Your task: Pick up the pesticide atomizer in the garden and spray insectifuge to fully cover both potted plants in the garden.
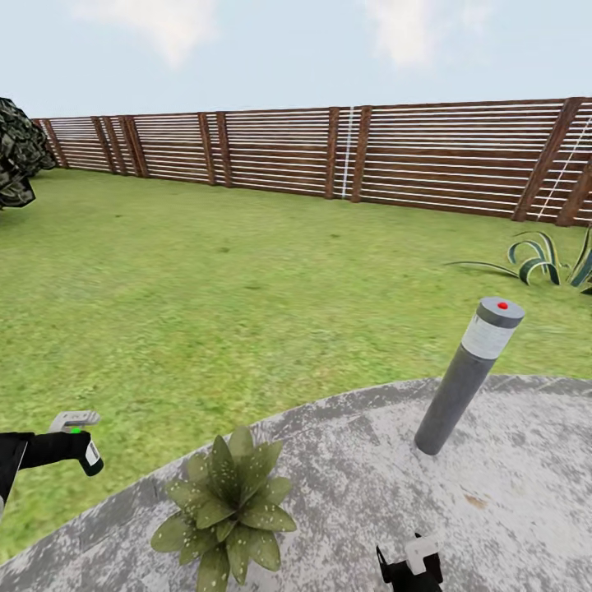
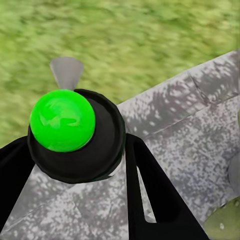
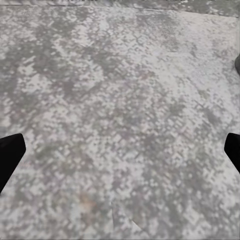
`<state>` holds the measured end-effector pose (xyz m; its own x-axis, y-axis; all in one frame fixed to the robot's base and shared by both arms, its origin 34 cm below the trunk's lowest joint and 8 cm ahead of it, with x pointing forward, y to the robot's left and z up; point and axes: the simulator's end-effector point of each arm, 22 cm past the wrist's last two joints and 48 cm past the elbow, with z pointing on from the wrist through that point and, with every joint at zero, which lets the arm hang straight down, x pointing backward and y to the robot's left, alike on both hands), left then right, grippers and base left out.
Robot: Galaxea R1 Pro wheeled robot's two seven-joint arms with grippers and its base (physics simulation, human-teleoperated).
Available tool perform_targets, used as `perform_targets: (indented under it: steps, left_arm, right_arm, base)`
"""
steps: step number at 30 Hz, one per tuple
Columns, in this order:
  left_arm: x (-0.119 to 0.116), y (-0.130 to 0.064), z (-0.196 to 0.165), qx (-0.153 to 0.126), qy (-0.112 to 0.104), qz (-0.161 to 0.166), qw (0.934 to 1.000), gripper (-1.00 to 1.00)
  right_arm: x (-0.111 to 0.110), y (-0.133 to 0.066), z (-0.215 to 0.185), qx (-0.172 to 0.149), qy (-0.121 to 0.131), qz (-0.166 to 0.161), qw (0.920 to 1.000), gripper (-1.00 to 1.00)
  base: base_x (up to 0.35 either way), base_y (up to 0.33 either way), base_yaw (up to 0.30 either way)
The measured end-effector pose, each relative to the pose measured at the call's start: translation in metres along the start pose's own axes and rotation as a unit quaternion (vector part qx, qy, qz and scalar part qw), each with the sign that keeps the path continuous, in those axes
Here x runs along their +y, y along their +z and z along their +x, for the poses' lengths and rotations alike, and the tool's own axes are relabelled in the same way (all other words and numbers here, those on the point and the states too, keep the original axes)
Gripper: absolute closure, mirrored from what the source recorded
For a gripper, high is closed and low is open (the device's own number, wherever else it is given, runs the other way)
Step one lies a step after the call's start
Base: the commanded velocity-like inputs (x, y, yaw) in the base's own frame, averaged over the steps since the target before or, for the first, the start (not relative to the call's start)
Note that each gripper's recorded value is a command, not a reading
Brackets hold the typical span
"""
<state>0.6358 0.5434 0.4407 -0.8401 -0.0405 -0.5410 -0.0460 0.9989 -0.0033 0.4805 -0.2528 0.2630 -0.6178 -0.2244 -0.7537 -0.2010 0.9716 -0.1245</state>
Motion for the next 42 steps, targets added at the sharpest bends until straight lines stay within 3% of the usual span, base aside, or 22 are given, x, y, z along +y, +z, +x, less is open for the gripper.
perform_targets:
  steps: [14, 42]
  left_arm:
    - [0.0011, -0.0004, 0.0010, 0.001, -0.002, -0.001, 1.0000, 1.00]
    - [0.0020, -0.0006, 0.0015, -0.003, -0.011, 0.001, 0.9999, 1.00]
  right_arm:
    - [0.0000, -0.0002, 0.0005, 0.001, 0.000, 0.000, 1.0000, -1.00]
    - [-0.0010, -0.0002, 0.0006, 0.001, 0.000, 0.000, 1.0000, -1.00]
  base:
    - [0.000, 0.195, -0.158]
    - [0.046, 0.113, -0.002]
